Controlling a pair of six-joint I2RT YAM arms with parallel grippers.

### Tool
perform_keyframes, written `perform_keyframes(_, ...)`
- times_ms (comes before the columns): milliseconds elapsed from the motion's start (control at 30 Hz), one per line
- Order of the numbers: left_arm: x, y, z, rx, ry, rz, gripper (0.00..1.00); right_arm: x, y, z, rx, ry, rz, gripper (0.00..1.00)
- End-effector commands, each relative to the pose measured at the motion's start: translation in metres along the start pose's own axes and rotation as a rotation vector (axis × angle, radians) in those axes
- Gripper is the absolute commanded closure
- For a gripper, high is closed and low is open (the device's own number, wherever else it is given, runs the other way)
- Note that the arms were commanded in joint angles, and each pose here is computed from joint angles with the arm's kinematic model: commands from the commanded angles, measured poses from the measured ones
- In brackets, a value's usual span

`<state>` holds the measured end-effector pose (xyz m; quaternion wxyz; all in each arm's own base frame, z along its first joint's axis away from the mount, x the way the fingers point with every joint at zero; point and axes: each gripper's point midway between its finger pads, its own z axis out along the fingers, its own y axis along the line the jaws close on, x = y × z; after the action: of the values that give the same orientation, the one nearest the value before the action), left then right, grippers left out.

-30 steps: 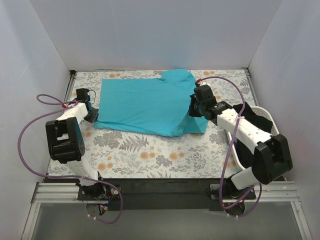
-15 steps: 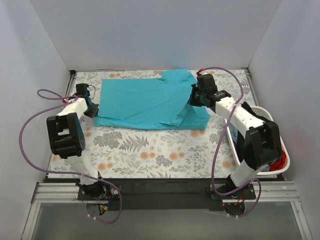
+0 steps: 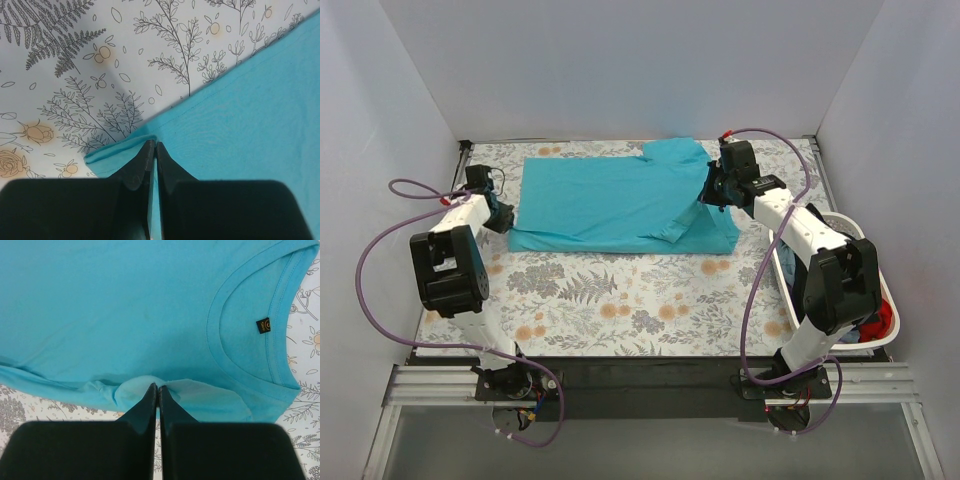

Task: Fold and stack the t-shirts
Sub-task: Fold the tshirt

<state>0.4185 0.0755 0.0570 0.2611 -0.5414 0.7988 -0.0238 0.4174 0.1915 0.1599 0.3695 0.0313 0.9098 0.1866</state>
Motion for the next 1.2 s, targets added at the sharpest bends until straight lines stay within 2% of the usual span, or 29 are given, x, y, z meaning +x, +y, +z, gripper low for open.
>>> perform_keyframes(0, -0.016, -0.008, -0.015, 0.052, -0.025, -0.014, 1.0, -0.022, 0.005, -0.004, -0.026, -0.054, -0.012, 0.99)
perform_keyframes(833, -0.029, -0.02, -0.028, 0.129, -0.027, -0.029, 1.0, -0.019, -0.032, -0.025, 0.017, -0.099, 0.055, 0.99)
perform_keyframes(1167, -0.031, -0.04, -0.022, 0.179, -0.001, -0.023, 1.0, -0.016, -0.04, -0.021, 0.009, -0.087, 0.071, 0.99)
